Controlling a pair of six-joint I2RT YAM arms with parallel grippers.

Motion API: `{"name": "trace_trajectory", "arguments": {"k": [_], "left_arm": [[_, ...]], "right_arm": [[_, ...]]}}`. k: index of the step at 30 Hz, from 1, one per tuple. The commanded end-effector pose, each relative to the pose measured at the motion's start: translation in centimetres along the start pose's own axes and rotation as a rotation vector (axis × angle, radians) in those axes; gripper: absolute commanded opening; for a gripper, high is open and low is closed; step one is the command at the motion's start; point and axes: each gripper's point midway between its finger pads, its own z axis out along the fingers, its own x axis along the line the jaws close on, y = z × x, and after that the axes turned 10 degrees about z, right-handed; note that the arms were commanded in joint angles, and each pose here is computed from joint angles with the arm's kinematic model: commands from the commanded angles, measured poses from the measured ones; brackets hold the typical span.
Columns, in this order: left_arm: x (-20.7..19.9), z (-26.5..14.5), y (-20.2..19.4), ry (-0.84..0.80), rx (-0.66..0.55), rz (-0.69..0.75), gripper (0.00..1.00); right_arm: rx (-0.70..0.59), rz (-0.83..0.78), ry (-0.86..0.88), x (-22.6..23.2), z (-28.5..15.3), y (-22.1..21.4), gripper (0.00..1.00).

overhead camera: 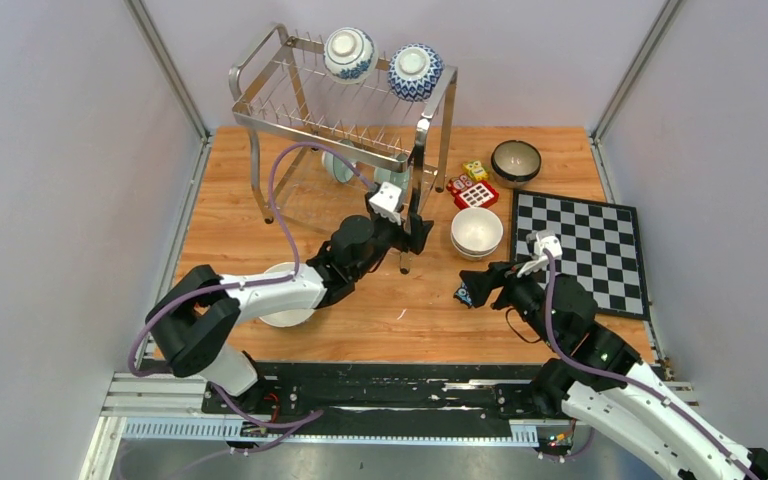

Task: Unload the bowls from the dish rack
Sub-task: Adjust the dish rack at the center of the board.

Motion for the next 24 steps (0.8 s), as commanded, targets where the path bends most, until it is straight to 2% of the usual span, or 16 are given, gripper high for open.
{"name": "trace_trajectory", "arguments": {"k": [1,6,12,17,22,24], "left_arm": [[-0.1,1.4,0.5,0.026,-0.046,-0.026,0.76],[0.4,1.7,-1.1,0.058,-0.029,-0.023,0.61],[0.8,1.7,-1.4,0.081,-0.028,-0.009,0.31],[0.9,1.0,-1.7,0.077,-0.025,0.000,0.16],[1.8,-1.0,-2.1,0.099,-0.018,0.002,0.00],[1.9,-1.9,-2.1,0.099,-0.018,-0.001,0.00]], "right_arm": [[0.010,0.001,-0.024,-0.4,-0.2,-0.2,0.74],[0.021,-0.007,-0.025,-0.2,0.1,0.0,0.74],[0.073,-0.001,-0.020,0.9,1.4,-0.1,0.73],[0.031,-0.017,-0.046,1.3,2.8,1.6,0.72],[-0.027,-0.029,-0.155,0.3,5.5,4.0,0.69],[-0.064,-0.026,-0.195,-0.6,6.9,4.8,0.68]]}}
